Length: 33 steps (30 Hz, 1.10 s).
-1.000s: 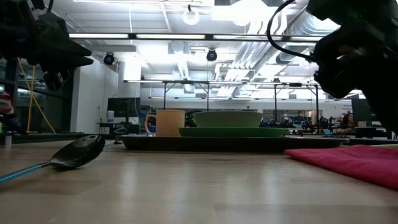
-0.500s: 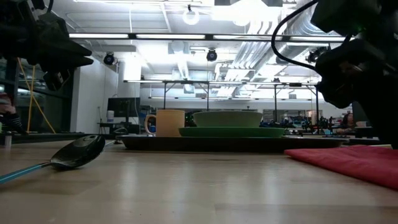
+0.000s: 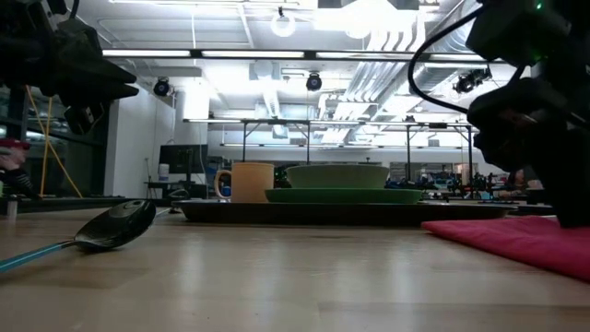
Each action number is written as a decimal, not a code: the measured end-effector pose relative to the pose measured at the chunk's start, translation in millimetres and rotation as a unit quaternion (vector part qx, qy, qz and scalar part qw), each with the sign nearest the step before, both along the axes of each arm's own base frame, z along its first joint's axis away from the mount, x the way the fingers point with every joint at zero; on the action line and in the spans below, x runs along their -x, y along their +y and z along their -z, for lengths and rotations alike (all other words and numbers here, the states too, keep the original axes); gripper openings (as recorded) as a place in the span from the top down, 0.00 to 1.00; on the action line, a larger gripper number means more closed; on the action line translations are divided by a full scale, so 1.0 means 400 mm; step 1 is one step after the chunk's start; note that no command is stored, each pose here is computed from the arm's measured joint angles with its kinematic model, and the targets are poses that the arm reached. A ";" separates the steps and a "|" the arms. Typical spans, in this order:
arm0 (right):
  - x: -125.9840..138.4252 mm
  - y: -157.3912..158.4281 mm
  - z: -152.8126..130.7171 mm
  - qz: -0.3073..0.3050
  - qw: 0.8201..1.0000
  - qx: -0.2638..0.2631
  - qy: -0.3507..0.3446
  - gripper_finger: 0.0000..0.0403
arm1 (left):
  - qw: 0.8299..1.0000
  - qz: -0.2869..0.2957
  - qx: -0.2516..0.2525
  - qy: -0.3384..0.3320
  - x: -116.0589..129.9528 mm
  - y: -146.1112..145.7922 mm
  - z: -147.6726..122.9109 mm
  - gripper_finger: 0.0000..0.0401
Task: Set up tray
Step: Put the red table napkin to the right of the green plate on the brown tray
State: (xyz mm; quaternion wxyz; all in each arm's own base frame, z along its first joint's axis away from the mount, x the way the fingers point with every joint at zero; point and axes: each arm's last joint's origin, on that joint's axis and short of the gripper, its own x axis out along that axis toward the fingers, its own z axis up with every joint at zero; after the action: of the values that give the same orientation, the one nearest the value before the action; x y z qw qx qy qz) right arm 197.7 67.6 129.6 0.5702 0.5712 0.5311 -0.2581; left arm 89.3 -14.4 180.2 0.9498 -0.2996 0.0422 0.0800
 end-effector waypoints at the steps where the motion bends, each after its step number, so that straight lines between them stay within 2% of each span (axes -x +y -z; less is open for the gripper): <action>1: -0.001 0.001 0.005 -0.001 1.000 -0.002 0.005 0.82 | 1.000 0.000 0.000 0.000 0.000 0.000 0.000 0.72; 6: -0.020 0.008 0.028 -0.006 1.000 -0.015 0.003 0.82 | 1.000 0.000 0.000 0.000 0.000 0.000 0.000 0.72; 19: -0.027 -0.001 0.030 -0.013 1.000 -0.010 -0.010 0.82 | 1.000 0.000 0.000 0.001 0.000 0.000 0.001 0.72; 23: -0.024 -0.003 0.032 -0.015 1.000 -0.004 -0.003 0.86 | 1.000 -0.003 -0.002 0.004 0.000 0.000 0.002 0.72; 29: -0.020 -0.004 0.034 -0.023 1.000 0.009 -0.002 0.98 | 1.000 -0.010 -0.003 0.004 0.000 0.002 0.002 0.72; 33: -0.016 -0.005 0.036 -0.021 1.000 0.015 0.008 0.98 | 1.000 -0.010 -0.003 0.004 0.001 0.002 0.002 0.72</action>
State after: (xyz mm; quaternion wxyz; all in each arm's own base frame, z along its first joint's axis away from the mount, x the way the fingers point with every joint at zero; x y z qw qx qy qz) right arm 204.2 65.5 115.1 0.5802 0.5488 0.5436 -0.2583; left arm 89.1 -13.7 179.4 0.9495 -0.2971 0.0425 0.0910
